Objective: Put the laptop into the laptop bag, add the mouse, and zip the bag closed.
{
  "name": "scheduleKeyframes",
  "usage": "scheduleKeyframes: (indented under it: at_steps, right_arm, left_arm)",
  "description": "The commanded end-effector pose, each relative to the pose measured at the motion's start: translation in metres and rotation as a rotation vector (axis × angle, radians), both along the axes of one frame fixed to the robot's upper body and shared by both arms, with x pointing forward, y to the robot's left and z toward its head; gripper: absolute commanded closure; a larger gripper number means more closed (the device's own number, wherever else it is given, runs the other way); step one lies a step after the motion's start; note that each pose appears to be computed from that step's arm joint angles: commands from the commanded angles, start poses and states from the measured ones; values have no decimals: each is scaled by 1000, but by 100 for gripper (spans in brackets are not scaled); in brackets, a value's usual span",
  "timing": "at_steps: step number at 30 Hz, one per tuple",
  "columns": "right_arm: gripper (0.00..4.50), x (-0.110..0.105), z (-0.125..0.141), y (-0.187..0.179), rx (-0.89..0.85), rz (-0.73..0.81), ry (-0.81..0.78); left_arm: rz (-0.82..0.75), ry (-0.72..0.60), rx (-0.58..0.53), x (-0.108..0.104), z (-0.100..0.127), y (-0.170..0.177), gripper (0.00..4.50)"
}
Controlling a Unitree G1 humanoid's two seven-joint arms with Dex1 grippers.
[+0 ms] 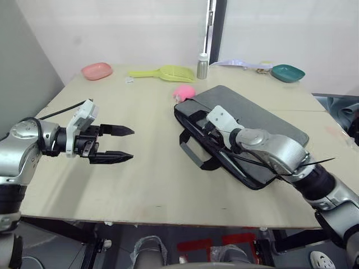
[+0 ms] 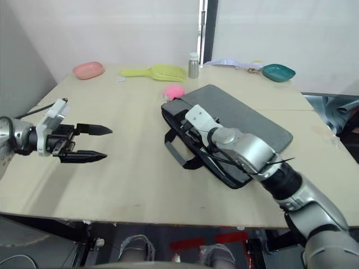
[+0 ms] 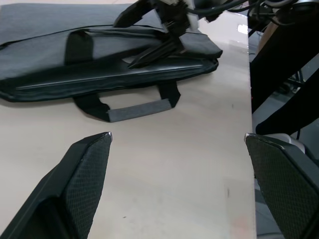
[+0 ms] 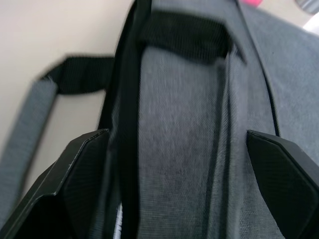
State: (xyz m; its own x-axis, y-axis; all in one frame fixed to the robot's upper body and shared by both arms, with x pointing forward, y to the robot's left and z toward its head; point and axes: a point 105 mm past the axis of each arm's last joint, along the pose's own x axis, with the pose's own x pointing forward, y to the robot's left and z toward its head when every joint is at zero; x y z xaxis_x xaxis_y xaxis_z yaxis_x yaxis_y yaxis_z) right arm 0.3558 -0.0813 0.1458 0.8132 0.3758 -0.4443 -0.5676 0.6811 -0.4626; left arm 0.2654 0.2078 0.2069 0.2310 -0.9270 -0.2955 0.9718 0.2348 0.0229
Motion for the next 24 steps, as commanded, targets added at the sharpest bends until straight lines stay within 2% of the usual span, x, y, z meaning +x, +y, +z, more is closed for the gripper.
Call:
scheduleKeyframes:
  at_steps: [1,6,10,17,23,24]
  right_arm:
    - [3,11,16,7,-36,13,-74]
    - [3,23,24,16,-20,9,-94]
    - [3,29,17,14,-57,-3,-91]
    - [223,36,21,16,-40,9,-111]
    - [426,30,21,26,-18,71,-104]
    - [447,28,21,30,-11,94,-103]
  left_arm:
    - [16,-57,-8,-5,17,4,0]
    - [28,-54,-21,-4,17,7,0]
    - [31,-56,-24,-3,15,7,0]
    - [29,-51,-32,-4,23,5,0]
    - [41,-8,3,-9,23,17,0]
    - [46,-4,5,-8,24,20,0]
